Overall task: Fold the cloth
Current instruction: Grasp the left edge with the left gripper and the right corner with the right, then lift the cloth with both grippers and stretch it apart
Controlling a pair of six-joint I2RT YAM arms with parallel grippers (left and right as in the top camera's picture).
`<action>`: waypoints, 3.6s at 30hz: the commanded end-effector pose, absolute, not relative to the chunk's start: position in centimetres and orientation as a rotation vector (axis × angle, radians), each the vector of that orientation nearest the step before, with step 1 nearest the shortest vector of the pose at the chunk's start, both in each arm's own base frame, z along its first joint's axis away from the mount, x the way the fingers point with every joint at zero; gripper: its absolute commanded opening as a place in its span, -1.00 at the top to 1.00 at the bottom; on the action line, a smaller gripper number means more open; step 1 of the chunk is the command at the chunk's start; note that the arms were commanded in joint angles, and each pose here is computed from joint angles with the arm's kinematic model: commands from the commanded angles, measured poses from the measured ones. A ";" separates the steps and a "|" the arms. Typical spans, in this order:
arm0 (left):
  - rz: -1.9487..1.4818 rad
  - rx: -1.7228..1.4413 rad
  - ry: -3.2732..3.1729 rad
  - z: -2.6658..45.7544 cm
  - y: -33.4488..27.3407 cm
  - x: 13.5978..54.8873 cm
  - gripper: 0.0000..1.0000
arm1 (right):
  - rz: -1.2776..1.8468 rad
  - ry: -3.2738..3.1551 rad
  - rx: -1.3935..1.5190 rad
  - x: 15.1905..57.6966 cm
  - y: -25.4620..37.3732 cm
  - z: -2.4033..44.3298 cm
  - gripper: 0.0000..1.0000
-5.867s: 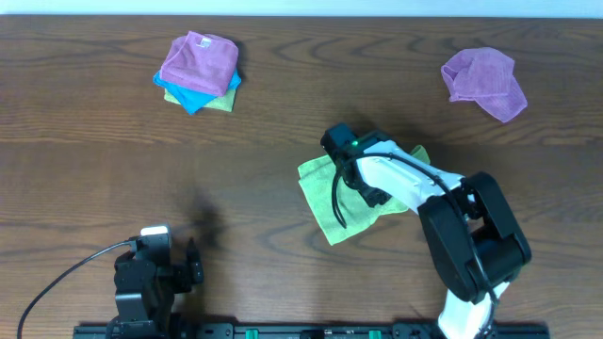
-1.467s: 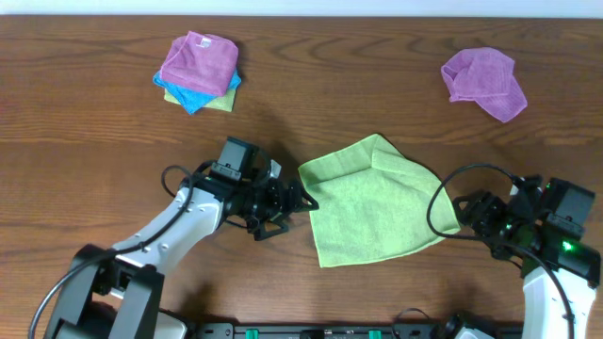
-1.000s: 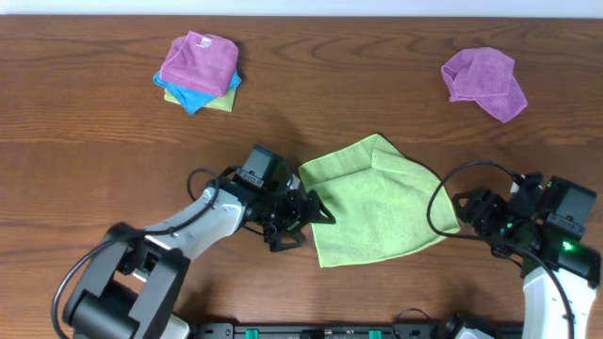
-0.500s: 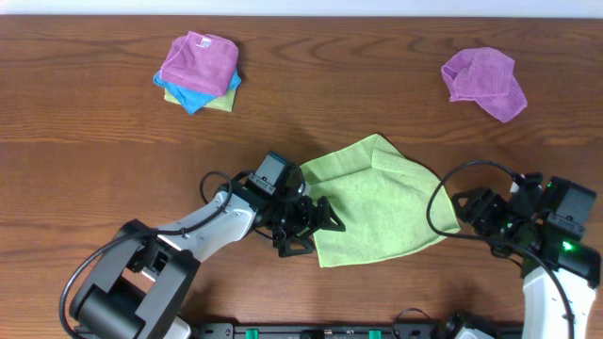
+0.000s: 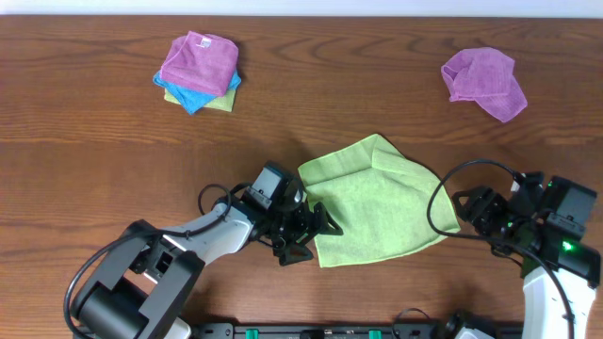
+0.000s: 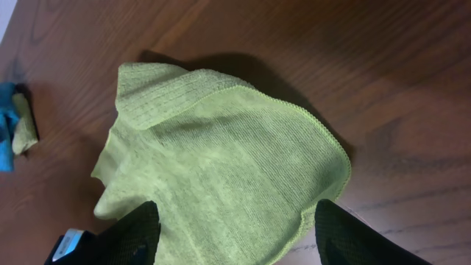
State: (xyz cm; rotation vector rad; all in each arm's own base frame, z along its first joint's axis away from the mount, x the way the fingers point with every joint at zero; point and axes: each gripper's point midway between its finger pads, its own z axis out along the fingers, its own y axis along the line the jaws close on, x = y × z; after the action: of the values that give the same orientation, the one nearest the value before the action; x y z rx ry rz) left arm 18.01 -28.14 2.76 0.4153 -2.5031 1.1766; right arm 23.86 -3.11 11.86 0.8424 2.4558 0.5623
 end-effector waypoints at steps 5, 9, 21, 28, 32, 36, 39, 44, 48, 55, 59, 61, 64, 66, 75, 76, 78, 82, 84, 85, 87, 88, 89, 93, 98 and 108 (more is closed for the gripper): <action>1.135 0.489 -2.503 1.9 -28.6 17.5 -0.91 | 0.588 2.447 0.857 23.8 -3.0 11.9 -0.36; 1.121 0.490 -2.525 1.6 -28.6 17.4 -0.91 | 0.600 2.443 0.861 23.8 -2.9 11.9 -0.36; 1.129 0.451 -2.502 -0.3 -29.6 17.3 -0.47 | 0.623 2.440 0.853 23.9 -2.6 12.1 -0.35; 1.215 0.355 -2.491 -0.1 -30.3 17.6 0.89 | 0.622 2.442 0.852 23.9 -2.6 12.0 -0.35; 1.327 0.276 -2.479 1.1 -30.7 18.5 0.88 | 0.613 2.464 0.815 23.6 -2.4 11.9 -0.35; 1.467 0.206 -2.458 2.8 -30.2 20.3 0.88 | 0.584 2.490 0.818 23.2 -2.7 11.4 -0.37; 1.532 0.219 -2.464 3.5 -29.0 21.9 0.88 | 0.583 2.500 0.817 23.5 -2.8 11.0 -0.38; 1.605 0.266 -2.461 4.2 -27.0 24.0 0.88 | 0.595 2.517 0.829 24.4 -3.2 9.9 -0.39; 1.638 0.296 -2.451 4.5 -26.1 24.9 0.89 | 0.701 2.559 0.857 24.8 -2.4 8.5 -0.40; 1.667 0.278 -2.445 4.8 -25.6 25.2 0.88 | 0.871 2.676 0.832 23.3 -0.3 6.7 -0.48; 1.668 0.278 -2.446 4.8 -25.6 25.2 0.88 | 0.918 2.735 0.798 21.7 0.7 6.1 -0.51; 1.668 0.279 -2.445 4.8 -25.6 25.2 0.89 | 0.962 2.751 0.801 20.7 1.5 5.4 -0.51; 1.667 0.280 -2.445 4.8 -25.6 25.2 0.89 | 1.045 2.746 0.819 19.6 2.7 4.3 -0.49; 1.668 0.279 -2.442 4.9 -25.6 25.2 0.88 | 1.093 2.744 0.842 18.6 3.6 3.3 -0.49; 1.677 0.265 -2.421 5.1 -25.7 24.9 0.88 | 1.109 2.754 0.896 16.4 4.6 0.5 -0.38; 1.678 0.264 -2.420 5.1 -25.7 24.9 0.89 | 1.104 2.747 0.894 16.5 4.6 0.3 -0.36; 1.680 0.260 -2.414 5.2 -25.7 24.8 0.88 | 1.081 2.738 0.894 16.6 4.4 -0.1 -0.34; 1.684 0.254 -2.406 5.3 -25.7 24.8 0.89 | 1.018 2.721 0.924 17.1 3.7 -0.8 -0.27; 1.684 0.253 -2.405 5.3 -25.7 24.7 0.88 | 0.997 2.713 0.926 17.4 3.4 -0.9 -0.06; 1.685 0.252 -2.404 5.3 -25.7 24.7 0.89 | 0.993 2.707 0.920 17.5 3.3 -0.9 0.10; 1.688 0.248 -2.397 5.4 -25.8 24.7 0.88 | 0.983 2.696 0.904 17.9 3.1 -0.9 0.47; 1.690 0.244 -2.394 5.4 -25.8 24.6 0.88 | 0.979 2.690 0.898 18.1 3.1 -0.9 0.69; 1.694 0.240 -2.389 5.5 -25.8 24.6 0.88 | 0.975 2.684 0.891 18.2 3.0 -0.8 0.97; 1.739 0.202 -2.363 6.3 -26.1 24.7 0.88 | 1.008 2.641 0.854 19.3 3.0 -0.2 0.98; 1.879 0.189 -2.315 9.2 -26.9 26.5 0.88 | 1.132 2.517 0.740 22.2 3.4 3.4 0.97; 2.337 0.207 -2.301 19.7 -25.3 35.1 0.88 | 1.047 2.235 0.476 30.9 0.6 15.9 0.97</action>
State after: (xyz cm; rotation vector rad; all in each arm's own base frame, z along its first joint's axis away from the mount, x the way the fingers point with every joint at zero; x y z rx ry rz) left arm 32.49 -26.44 17.19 0.0826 -2.3244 2.2784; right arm 29.30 0.30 12.29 0.5374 2.3093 1.0146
